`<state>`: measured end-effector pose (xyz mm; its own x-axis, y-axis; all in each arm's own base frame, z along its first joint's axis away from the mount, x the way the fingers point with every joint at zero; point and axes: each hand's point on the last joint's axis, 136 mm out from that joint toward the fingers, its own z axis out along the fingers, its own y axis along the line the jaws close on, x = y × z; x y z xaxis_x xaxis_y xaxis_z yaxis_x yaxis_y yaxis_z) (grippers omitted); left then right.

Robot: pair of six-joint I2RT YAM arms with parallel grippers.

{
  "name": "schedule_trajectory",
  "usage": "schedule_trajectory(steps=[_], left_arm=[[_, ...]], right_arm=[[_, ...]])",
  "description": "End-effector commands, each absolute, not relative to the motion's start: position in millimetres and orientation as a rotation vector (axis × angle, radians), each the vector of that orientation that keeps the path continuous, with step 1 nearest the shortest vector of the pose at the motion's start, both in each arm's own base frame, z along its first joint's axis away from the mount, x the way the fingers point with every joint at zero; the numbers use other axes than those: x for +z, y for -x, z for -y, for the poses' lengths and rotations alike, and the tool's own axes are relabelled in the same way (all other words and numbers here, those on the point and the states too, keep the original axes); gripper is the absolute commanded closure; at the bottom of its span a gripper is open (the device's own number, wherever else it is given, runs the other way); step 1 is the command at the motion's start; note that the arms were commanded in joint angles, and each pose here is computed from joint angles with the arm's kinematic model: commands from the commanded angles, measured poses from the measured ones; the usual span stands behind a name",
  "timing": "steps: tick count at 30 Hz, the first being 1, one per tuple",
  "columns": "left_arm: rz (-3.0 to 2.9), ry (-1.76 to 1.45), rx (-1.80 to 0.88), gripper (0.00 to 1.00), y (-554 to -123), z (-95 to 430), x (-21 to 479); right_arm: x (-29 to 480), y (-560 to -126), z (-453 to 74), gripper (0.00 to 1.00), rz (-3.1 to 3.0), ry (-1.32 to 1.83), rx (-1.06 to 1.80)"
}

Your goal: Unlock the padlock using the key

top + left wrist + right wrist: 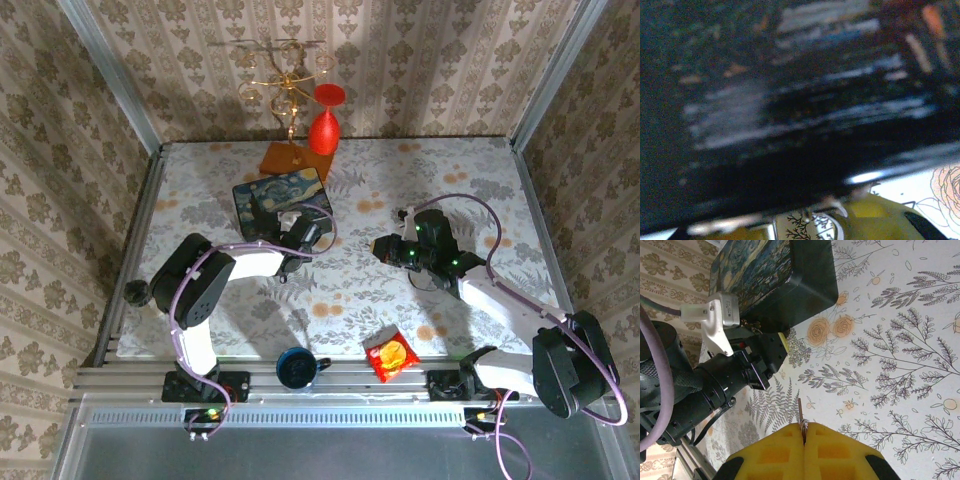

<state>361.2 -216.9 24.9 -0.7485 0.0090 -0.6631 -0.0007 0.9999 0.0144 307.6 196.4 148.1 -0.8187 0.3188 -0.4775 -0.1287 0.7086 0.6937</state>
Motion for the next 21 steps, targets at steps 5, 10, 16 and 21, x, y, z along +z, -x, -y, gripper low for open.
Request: schedule_trajectory(steps=[5,10,16,21], left_arm=[[-2.483,0.058,-0.053,1.00,-348,226,45],[-2.534,0.220,-0.161,1.00,-328,239,59],[-2.610,0.393,-0.318,1.00,-307,264,69],[-2.603,0.451,-0.481,1.00,-305,287,81]], right_arm=[[135,-304,-196,1.00,-2.315,-0.151,1.026],[120,-301,-201,1.00,-2.310,-0.148,1.072],[106,-292,-215,1.00,-2.303,-0.068,1.123],[100,-286,-221,1.00,-2.259,-0.020,1.160]])
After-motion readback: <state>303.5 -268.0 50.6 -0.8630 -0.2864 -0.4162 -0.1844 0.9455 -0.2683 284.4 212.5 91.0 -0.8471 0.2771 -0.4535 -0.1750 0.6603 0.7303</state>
